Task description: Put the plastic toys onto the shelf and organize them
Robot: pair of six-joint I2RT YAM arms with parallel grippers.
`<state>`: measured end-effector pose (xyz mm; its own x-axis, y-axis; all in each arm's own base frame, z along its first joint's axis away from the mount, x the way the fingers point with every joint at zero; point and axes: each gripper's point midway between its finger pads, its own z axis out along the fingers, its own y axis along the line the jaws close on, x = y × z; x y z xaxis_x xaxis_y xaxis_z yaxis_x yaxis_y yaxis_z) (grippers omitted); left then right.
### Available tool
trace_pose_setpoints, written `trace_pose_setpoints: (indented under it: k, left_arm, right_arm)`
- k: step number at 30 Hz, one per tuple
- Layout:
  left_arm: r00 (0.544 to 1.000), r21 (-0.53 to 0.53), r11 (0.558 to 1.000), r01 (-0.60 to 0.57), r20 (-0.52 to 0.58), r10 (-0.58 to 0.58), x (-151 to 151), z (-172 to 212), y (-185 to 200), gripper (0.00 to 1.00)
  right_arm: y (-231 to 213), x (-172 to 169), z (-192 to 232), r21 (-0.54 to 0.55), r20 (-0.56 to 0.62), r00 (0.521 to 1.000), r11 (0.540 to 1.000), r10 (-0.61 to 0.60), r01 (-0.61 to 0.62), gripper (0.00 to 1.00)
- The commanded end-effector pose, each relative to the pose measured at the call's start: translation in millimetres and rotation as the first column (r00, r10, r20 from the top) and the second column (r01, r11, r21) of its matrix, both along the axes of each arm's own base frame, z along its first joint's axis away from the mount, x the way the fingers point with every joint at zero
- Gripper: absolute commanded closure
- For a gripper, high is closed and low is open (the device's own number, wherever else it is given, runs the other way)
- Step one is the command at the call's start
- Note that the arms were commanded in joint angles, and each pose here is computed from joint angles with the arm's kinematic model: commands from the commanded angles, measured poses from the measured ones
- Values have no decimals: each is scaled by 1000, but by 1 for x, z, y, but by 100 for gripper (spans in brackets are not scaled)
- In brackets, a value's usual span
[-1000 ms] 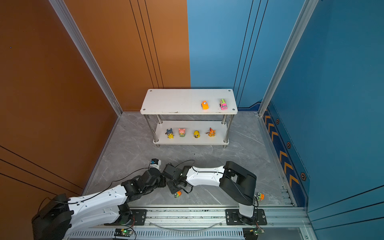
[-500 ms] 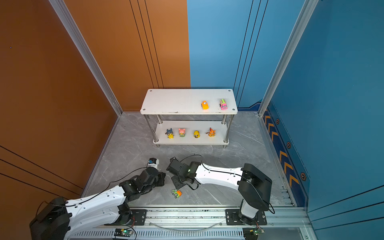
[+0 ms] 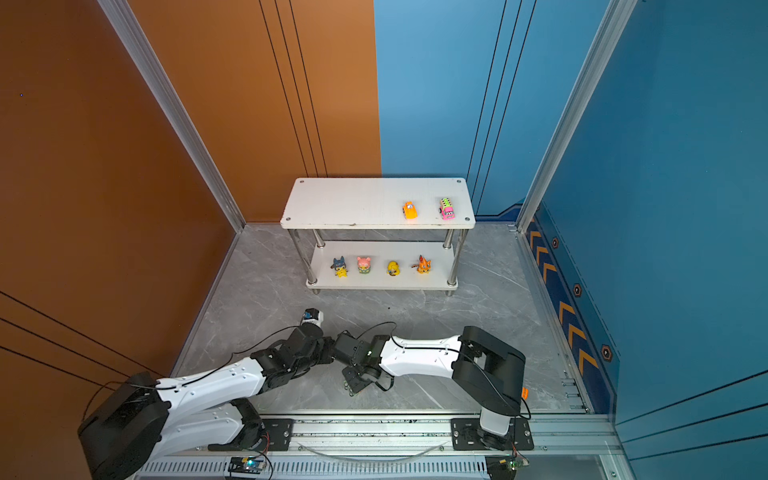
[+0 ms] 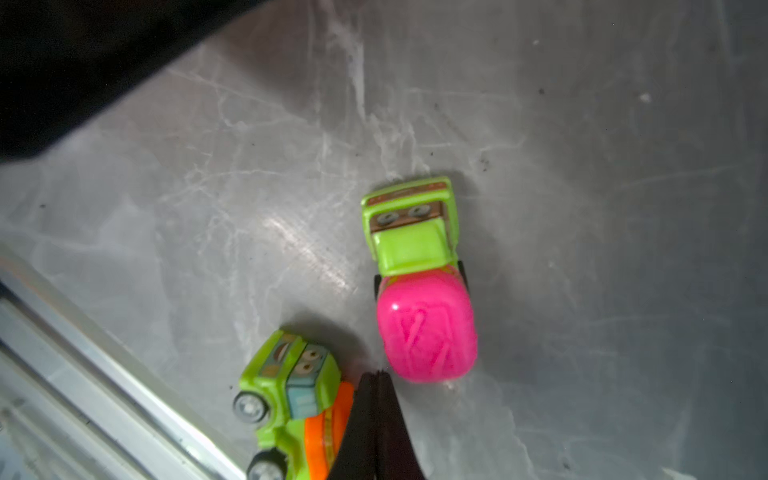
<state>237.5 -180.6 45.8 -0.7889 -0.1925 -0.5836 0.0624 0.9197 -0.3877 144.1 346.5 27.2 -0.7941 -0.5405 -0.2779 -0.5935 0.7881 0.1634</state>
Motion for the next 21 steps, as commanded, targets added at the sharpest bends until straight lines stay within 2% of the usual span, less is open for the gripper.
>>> trace_pose_setpoints:
  k: [1,3,6,9,13,16,18,19,21]
  left_arm:
    - [999,-27,999,27,29,-26,11,13,-11,77]
    - [999,-28,999,30,25,-29,13,13,-13,67]
    - [998,-32,998,59,24,-58,15,11,-19,62]
    - [996,-23,996,85,16,-85,16,9,-23,50]
    - [996,-4,996,92,14,-92,21,6,-23,45]
    - [995,3,996,91,37,-91,30,11,-22,44]
    - [995,10,997,82,53,-83,39,14,-20,52]
    - [996,9,997,75,55,-75,44,16,-19,60]
    - [996,0,998,64,59,-64,53,18,-19,82]
  right_arm:
    - [-8,15,-12,-1,-5,1000,1000,-26,26,100]
    - [-7,31,-15,22,3,999,999,-32,32,100]
    - [-2,55,-18,55,26,999,998,-29,28,100]
    - [10,82,-17,119,34,999,992,-34,30,100]
    - [18,112,-16,149,38,998,988,-54,48,100]
    - [10,114,-3,154,63,995,986,-75,65,100]
    - [0,107,8,148,84,993,986,-85,72,100]
    - [-7,103,14,132,111,990,988,-92,77,100]
    - [-16,85,22,103,146,986,993,-76,61,100]
